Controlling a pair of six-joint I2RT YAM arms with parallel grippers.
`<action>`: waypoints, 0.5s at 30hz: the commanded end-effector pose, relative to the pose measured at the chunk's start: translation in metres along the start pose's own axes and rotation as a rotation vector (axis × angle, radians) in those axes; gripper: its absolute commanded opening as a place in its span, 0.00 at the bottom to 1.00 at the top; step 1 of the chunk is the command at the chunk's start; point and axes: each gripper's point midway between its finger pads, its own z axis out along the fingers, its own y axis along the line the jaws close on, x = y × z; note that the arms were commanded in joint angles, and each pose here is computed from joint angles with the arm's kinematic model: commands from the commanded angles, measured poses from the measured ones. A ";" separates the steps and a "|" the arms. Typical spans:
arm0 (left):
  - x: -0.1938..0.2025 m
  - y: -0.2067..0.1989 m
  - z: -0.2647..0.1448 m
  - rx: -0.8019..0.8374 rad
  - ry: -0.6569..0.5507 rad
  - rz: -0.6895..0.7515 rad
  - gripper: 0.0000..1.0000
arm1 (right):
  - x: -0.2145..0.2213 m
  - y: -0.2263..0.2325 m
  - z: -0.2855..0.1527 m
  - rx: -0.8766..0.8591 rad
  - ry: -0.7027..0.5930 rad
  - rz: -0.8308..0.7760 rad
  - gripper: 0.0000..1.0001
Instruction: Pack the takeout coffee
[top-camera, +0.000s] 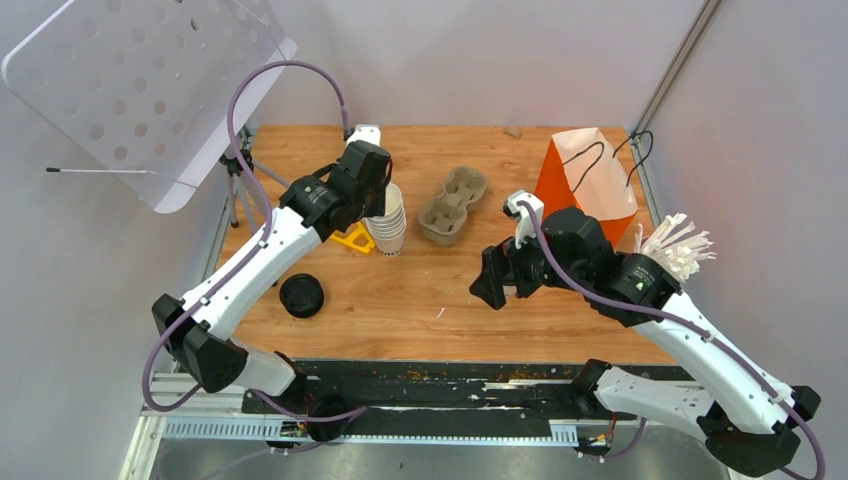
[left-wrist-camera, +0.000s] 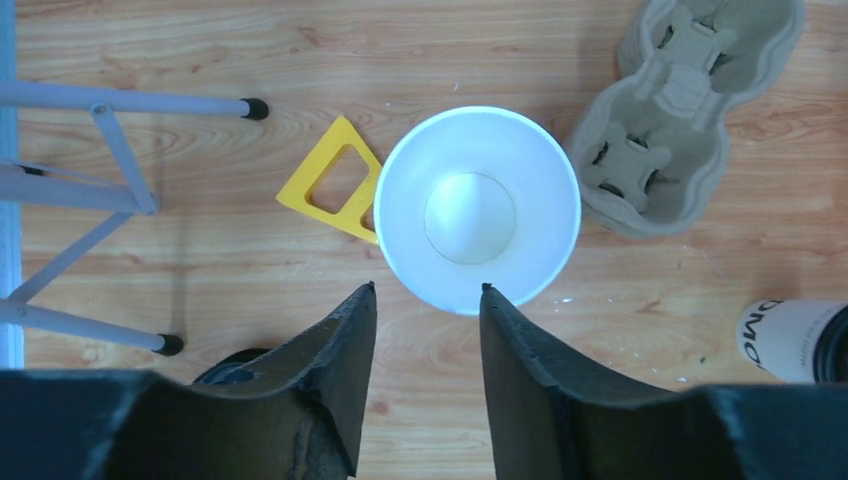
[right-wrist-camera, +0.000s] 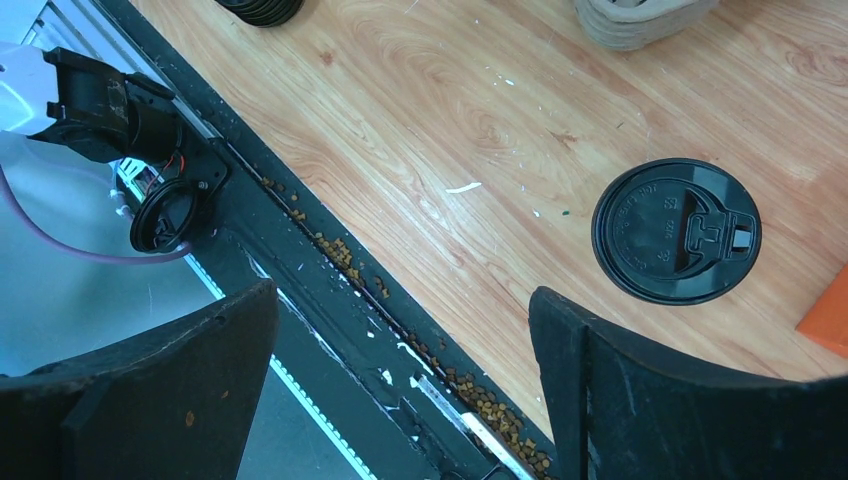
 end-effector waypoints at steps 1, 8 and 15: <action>-0.019 0.003 0.011 0.031 -0.034 -0.013 0.47 | 0.000 0.003 -0.007 -0.012 -0.016 -0.008 0.95; -0.020 0.014 0.028 -0.008 -0.045 0.008 0.43 | -0.001 0.005 -0.009 -0.029 -0.040 -0.016 0.96; -0.006 0.018 0.045 -0.011 -0.003 -0.002 0.40 | 0.001 0.003 -0.004 -0.025 -0.033 -0.021 0.96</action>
